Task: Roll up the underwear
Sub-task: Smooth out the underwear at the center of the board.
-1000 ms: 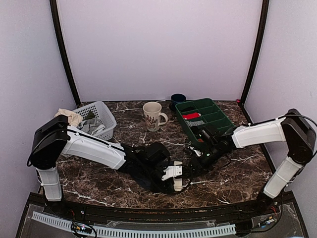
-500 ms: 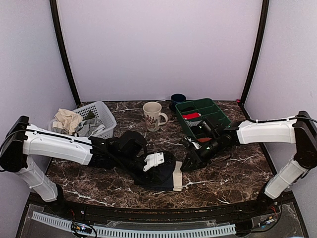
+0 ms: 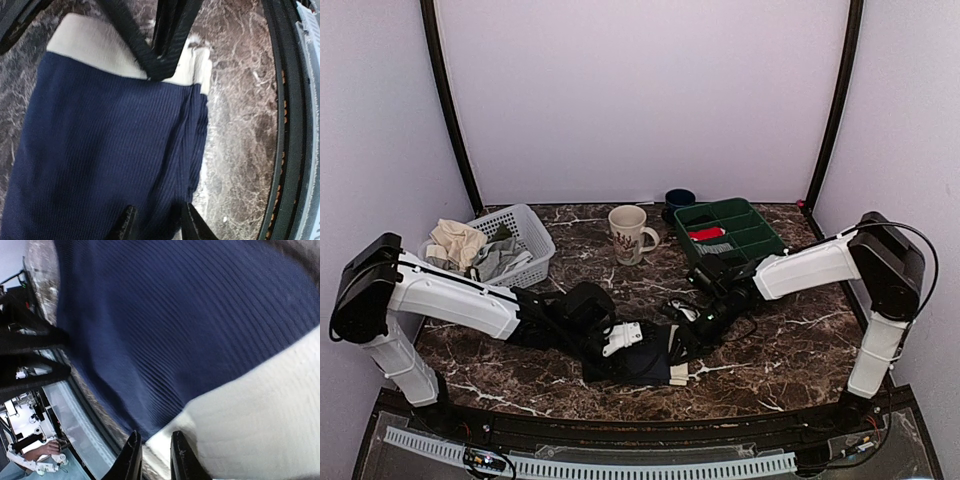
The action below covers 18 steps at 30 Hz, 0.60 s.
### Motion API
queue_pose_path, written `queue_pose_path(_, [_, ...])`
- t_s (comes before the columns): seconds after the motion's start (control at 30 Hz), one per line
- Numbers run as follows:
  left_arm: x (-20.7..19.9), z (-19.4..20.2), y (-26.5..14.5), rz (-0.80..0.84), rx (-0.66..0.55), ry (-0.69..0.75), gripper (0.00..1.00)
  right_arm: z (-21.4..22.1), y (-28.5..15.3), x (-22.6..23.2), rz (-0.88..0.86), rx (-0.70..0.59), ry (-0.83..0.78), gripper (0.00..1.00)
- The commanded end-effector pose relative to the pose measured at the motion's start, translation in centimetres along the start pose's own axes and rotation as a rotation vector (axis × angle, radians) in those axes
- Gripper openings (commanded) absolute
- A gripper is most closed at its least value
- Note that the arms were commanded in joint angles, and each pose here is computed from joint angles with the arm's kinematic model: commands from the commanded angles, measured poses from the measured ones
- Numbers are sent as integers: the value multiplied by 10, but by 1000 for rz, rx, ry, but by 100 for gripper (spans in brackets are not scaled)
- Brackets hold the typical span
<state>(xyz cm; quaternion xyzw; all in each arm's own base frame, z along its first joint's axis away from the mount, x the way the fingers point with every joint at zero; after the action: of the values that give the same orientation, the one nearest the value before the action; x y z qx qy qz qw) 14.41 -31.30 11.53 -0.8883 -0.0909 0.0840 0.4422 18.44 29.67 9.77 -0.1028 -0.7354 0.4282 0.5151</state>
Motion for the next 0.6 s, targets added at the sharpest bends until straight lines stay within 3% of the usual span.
queue_pose_path(0.0, [2,19,11,3,117,-35,31,19,16,-21,45,54,8,20])
queue_pose_path(0.17, [-6,29,0,62,142,-68,31,39,17,-30,62,94,23,19])
queue_pose_path(0.33, [2,-9,-51,27,-61,-165,40,15,-19,11,6,-16,-87,27])
queue_pose_path(0.43, [30,-18,-81,-43,-178,-301,45,-6,-42,33,-29,-95,-131,32])
queue_pose_path(0.57, [67,-15,-99,-90,-244,-481,47,-33,-56,32,-11,-158,-122,31])
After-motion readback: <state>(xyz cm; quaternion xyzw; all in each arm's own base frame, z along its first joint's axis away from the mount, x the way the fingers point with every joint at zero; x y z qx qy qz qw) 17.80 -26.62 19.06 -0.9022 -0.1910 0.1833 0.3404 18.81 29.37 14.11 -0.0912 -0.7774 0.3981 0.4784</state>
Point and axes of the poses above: each gripper's point midway between its finger pads, its own y axis out along the fingers, its own x axis along the line the jaws close on, z = x × y, the point moved 8 cm from there along -y, back along the fingers, and after that the axes turned 2 degrees about -y, right-handed, at the moved point
